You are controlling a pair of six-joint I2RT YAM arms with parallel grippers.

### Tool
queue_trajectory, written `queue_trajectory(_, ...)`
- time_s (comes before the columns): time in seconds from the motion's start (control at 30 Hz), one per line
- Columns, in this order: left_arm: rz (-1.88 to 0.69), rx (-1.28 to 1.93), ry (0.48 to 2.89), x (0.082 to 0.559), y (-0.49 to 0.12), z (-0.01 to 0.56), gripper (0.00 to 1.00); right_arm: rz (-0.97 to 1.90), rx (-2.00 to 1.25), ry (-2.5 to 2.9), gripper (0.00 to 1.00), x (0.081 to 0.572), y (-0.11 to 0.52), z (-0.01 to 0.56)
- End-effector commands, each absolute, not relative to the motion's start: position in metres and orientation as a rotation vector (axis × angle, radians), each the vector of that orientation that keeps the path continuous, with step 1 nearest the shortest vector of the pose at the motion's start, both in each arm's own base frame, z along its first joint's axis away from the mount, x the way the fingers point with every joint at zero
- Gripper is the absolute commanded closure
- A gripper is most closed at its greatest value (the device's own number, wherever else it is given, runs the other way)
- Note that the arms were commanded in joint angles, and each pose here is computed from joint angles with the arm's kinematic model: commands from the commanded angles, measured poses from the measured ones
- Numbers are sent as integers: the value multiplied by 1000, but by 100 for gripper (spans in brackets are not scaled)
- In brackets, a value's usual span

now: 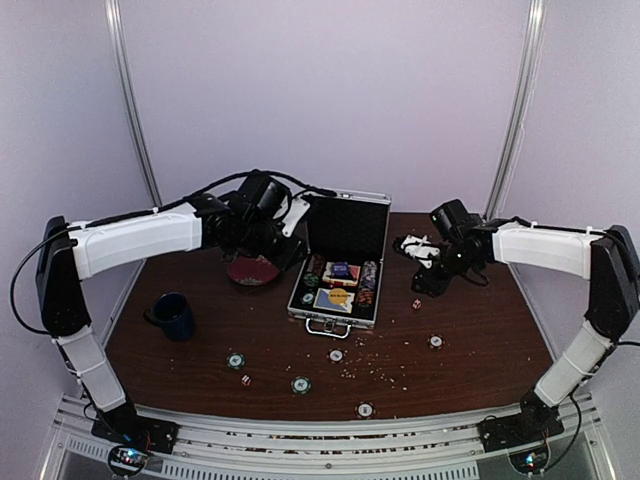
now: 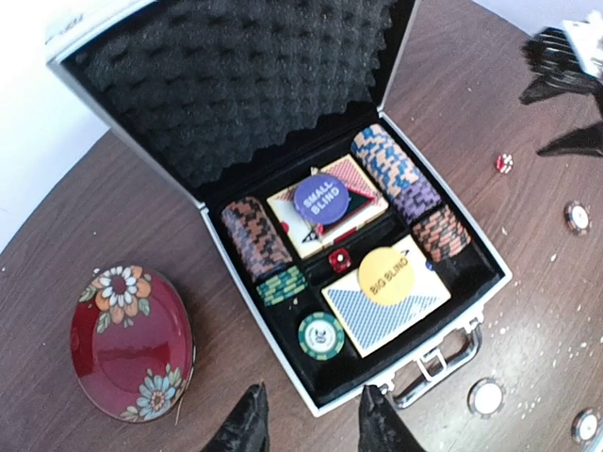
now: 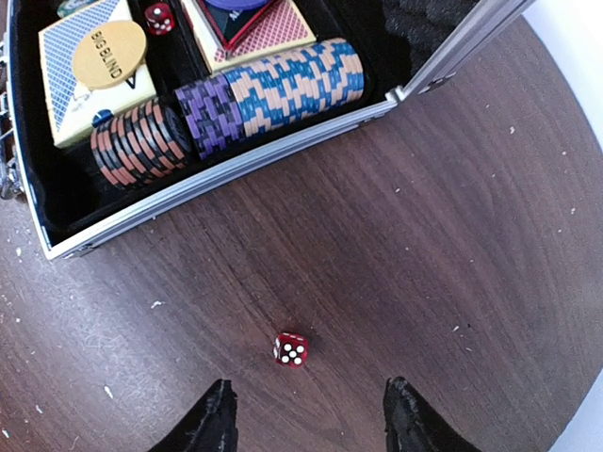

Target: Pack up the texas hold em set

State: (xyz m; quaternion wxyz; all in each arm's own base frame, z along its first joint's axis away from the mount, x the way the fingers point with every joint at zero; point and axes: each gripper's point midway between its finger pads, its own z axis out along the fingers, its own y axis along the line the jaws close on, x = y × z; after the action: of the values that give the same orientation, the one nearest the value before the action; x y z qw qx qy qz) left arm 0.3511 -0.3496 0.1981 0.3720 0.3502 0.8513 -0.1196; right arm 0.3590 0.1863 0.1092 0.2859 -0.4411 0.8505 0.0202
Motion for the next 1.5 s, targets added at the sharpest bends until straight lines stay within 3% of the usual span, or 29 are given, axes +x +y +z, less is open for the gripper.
queue_trajectory(0.0, -275, 918, 2107, 346, -336, 201, 66, 16, -1187, 2437, 47, 357, 175, 82)
queue_trajectory(0.67, -262, 918, 2103, 339, -318, 201, 63, -38, -1167, 2636, 51, 374, 174, 35)
queue_trajectory(1.0, -249, 922, 2111, 339, -318, 196, 63, -7, -1172, 2674, 67, 371, 175, 23)
queue_trajectory(1.27, -244, 929, 2117, 340, -318, 193, 63, 40, -1186, 2671, 89, 368, 179, 29)
queue_trajectory(1.47, -241, 908, 2118, 341, -316, 196, 63, 120, -1210, 2594, 91, 367, 194, 64)
